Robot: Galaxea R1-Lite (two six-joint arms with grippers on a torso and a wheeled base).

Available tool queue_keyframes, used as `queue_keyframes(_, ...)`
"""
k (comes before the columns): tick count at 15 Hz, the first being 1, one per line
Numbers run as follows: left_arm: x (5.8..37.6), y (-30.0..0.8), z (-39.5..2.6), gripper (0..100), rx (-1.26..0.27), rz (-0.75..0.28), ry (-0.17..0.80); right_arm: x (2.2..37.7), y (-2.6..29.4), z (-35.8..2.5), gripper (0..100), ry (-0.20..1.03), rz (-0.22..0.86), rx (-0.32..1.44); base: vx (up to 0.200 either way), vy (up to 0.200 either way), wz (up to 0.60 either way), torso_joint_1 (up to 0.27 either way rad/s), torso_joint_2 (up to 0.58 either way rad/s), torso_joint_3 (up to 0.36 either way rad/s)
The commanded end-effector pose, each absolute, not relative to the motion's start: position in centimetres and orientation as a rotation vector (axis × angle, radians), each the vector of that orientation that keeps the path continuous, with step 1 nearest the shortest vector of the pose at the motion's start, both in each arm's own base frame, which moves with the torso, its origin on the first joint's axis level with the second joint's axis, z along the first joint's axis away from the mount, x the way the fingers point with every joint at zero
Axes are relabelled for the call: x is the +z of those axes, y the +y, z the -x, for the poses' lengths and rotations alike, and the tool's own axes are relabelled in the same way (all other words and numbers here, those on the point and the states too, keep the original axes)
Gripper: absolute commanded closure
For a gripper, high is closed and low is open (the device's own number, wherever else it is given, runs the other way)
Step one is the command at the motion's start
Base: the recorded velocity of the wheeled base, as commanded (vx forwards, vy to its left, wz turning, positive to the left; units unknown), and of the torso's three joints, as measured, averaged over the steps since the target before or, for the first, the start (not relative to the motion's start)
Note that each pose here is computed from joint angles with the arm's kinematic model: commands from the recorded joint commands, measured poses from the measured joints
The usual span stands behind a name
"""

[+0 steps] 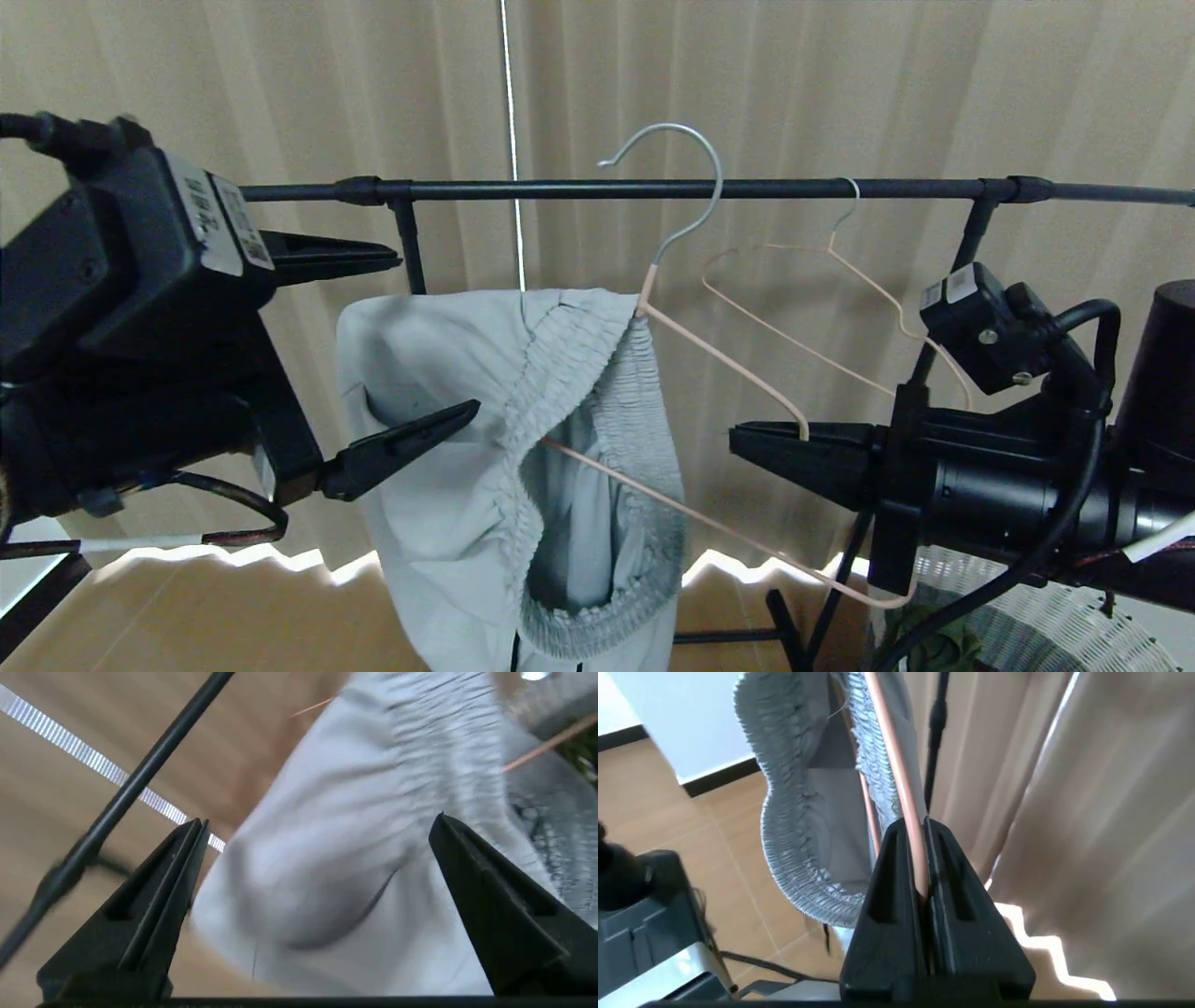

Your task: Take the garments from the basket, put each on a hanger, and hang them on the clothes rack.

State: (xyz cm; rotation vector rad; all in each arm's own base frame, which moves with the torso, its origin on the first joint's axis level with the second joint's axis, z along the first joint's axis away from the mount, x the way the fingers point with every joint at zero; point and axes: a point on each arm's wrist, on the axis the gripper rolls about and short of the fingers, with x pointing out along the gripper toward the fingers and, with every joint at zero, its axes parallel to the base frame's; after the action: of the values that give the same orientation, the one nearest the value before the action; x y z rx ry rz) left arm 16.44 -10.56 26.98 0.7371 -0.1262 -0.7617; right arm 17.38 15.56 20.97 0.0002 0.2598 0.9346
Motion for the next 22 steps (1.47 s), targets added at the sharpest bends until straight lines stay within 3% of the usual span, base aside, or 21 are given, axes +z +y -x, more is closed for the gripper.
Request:
queue_keyframes(1,26.5,-11.3,-18.1,0,-0.774,-0.763,-0.1,20.9,15.6,-17.4,100,0.262,0.004,0.941,0.0,0.0,0.0,0.0,0.0,0.0)
queue_keyframes(9,25.5,-12.2,-20.2,0,-0.812,-0.778,-0.063,20.8,15.5,-16.7,100,0.255,0.007,1.055,0.0,0.0,0.0,0.0,0.0,0.0)
queue_keyframes(10,25.5,-12.2,-20.2,100,-0.813,-0.778,-0.062,20.9,15.5,-16.7,100,0.254,0.007,1.056,0.0,0.0,0.0,0.0,0.0,0.0)
queue_keyframes(21,24.7,-12.0,-20.1,100,-0.813,-0.722,-0.013,21.0,15.2,-16.7,100,0.245,0.006,1.046,0.0,0.0,0.0,0.0,0.0,0.0)
queue_keyframes(22,24.7,-11.9,-20.2,100,-0.805,-0.718,-0.014,21.0,15.2,-16.7,0,0.245,0.006,1.046,0.0,0.0,0.0,0.0,0.0,0.0)
